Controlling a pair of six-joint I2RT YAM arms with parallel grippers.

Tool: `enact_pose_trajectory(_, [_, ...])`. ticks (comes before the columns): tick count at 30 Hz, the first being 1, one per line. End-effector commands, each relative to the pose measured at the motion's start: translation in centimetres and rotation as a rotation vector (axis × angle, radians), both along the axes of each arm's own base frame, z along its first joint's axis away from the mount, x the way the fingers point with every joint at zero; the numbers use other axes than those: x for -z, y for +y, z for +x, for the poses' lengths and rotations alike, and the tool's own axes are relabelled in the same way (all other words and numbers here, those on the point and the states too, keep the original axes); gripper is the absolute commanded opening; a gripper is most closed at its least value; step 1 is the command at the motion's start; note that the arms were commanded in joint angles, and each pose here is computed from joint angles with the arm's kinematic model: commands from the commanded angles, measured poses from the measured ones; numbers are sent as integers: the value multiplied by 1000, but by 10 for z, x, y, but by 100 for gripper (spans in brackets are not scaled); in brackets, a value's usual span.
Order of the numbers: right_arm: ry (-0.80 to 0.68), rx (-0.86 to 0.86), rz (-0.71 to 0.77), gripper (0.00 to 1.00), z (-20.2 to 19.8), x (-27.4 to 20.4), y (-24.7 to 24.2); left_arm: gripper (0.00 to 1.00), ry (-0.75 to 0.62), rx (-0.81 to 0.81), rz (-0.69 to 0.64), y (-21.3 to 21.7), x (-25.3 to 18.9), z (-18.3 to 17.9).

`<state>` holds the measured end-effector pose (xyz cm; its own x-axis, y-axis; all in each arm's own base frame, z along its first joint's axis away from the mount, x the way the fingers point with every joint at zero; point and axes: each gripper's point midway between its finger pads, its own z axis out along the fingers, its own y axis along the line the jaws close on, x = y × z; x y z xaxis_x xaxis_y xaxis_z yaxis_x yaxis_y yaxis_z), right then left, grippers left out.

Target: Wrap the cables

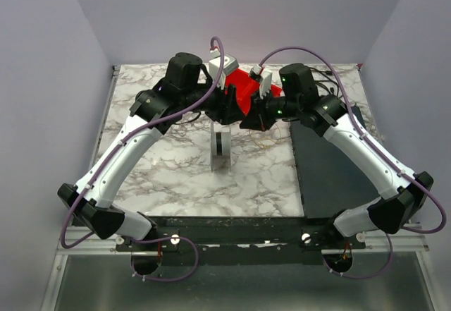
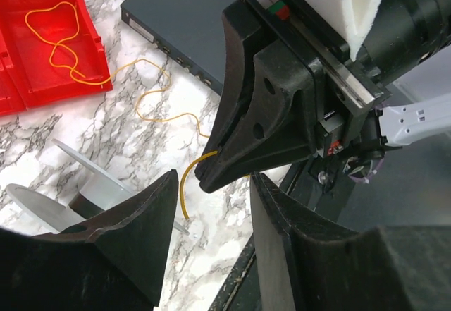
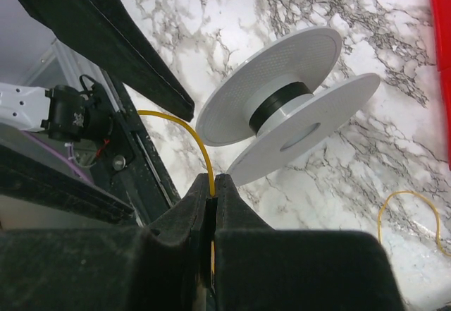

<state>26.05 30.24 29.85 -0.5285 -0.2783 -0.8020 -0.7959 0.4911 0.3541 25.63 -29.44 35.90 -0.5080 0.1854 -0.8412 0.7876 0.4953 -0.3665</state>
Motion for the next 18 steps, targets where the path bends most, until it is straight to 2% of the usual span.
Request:
enact_pose_trajectory(1, [-12, -48, 8, 1, -5, 3, 8, 45, 26, 12, 22, 1, 13, -3])
enact_pose_trajectory(7, [-17, -49, 6, 1, -7, 3, 7, 40, 37, -9, 41, 4, 20, -1])
enact_pose_trajectory(9, [-20, -52, 9, 1, -8, 2, 8, 36, 37, -17, 42, 5, 21, 1])
enact_pose_trajectory(11, [-15, -55, 6, 1, -9, 4, 8, 29, 36, -26, 44, 6, 21, 2])
enact_pose_trajectory(16, [-12, -52, -4, 1, -8, 8, 9, 0, 42, -32, 42, 5, 22, 3])
enact_pose_trajectory(17, [-11, -44, -8, 1, -7, 9, 10, 0, 44, -32, 42, 5, 22, 3])
enact_pose_trajectory(18, [-17, -34, -8, 6, -5, 8, 10, 0, 45, -35, 40, 5, 21, 3])
